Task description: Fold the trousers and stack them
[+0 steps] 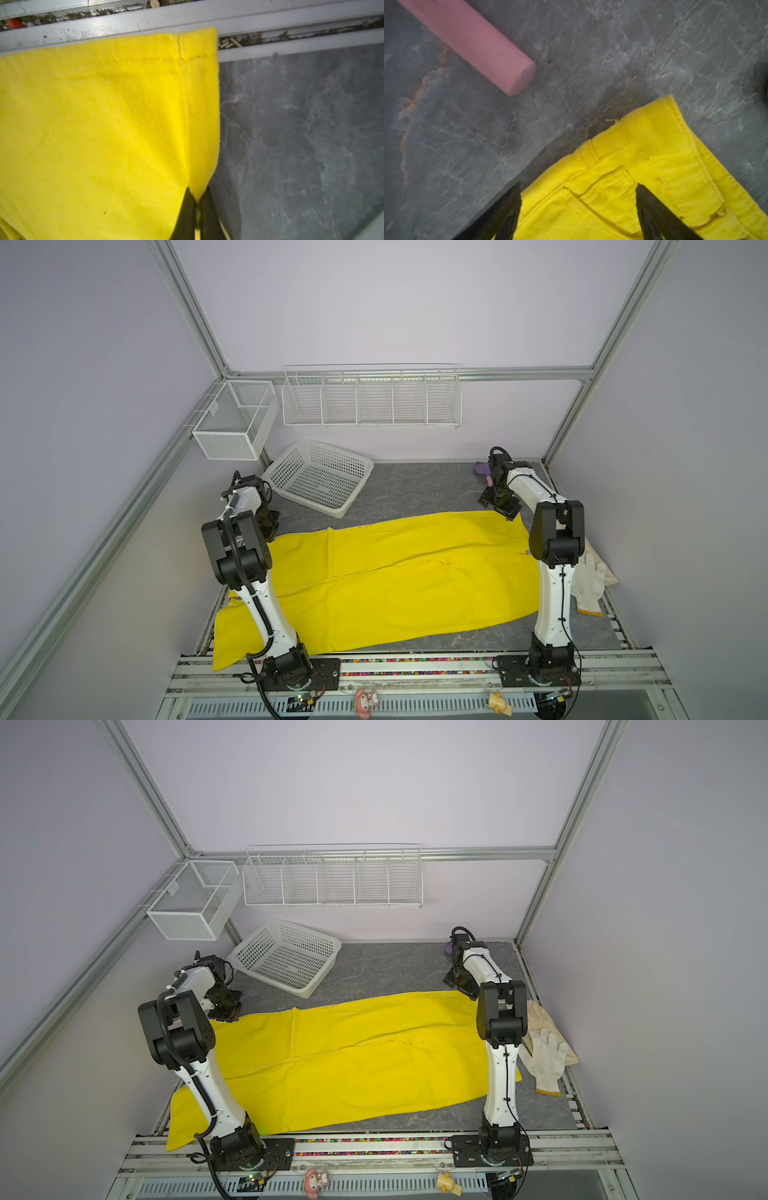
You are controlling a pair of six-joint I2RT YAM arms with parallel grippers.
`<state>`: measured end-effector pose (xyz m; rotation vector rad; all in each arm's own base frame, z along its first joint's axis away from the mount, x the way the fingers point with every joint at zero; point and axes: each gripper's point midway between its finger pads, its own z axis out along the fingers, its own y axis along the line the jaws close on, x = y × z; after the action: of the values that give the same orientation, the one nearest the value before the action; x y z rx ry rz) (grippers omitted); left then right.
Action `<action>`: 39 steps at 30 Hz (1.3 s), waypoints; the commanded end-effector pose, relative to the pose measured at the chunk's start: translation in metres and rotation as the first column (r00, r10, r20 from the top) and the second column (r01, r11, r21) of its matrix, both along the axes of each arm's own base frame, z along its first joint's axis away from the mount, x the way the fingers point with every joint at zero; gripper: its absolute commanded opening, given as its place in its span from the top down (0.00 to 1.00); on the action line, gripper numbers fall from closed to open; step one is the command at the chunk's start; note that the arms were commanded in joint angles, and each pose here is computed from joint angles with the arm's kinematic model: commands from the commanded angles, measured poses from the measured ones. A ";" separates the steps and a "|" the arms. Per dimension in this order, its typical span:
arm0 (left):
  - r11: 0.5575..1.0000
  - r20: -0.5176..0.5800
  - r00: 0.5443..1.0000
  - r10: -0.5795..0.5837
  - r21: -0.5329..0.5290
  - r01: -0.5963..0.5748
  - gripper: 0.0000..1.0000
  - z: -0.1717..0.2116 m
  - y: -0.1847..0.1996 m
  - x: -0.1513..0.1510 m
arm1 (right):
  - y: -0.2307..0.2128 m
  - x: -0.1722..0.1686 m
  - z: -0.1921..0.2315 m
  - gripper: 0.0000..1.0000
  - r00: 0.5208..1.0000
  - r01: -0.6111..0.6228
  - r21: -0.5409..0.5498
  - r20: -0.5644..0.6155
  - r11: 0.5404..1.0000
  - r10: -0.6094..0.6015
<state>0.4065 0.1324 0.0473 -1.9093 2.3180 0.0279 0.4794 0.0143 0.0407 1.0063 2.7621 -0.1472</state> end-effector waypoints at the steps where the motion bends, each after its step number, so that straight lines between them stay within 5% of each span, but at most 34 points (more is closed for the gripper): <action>1: 0.998 0.034 0.998 -0.061 0.003 0.061 1.00 0.027 -0.022 -0.001 | -0.010 -0.007 -0.011 0.14 0.998 0.046 -0.031 -0.052 0.998 -0.047; 12: 0.995 0.071 0.992 -0.100 0.020 0.099 1.00 0.043 -0.045 -0.021 | -0.013 0.003 -0.038 0.20 0.994 0.075 0.023 -0.076 0.997 -0.073; 20: 0.991 0.057 0.991 -0.123 0.054 0.120 1.00 0.051 -0.043 -0.037 | -0.008 -0.003 -0.047 0.56 0.994 0.088 0.069 -0.074 0.994 -0.082; 27: 0.982 0.049 0.987 -0.155 0.114 0.149 1.00 0.076 -0.039 -0.062 | -0.014 0.013 -0.009 0.89 0.999 0.029 0.046 0.045 0.998 -0.031; 33: 0.967 0.031 0.981 -0.192 0.175 0.184 1.00 0.095 -0.033 -0.081 | -0.011 0.018 0.031 0.89 0.988 -0.012 0.104 0.156 0.994 -0.005; 39: 0.954 0.081 0.980 -0.180 0.259 0.154 1.00 0.130 -0.013 -0.068 | -0.023 0.026 0.069 0.90 0.965 -0.010 0.147 0.260 0.989 -0.029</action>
<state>0.3387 0.1052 0.1564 -1.5746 2.3215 0.1326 0.4909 -0.0009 0.0777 1.0182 2.6567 0.0982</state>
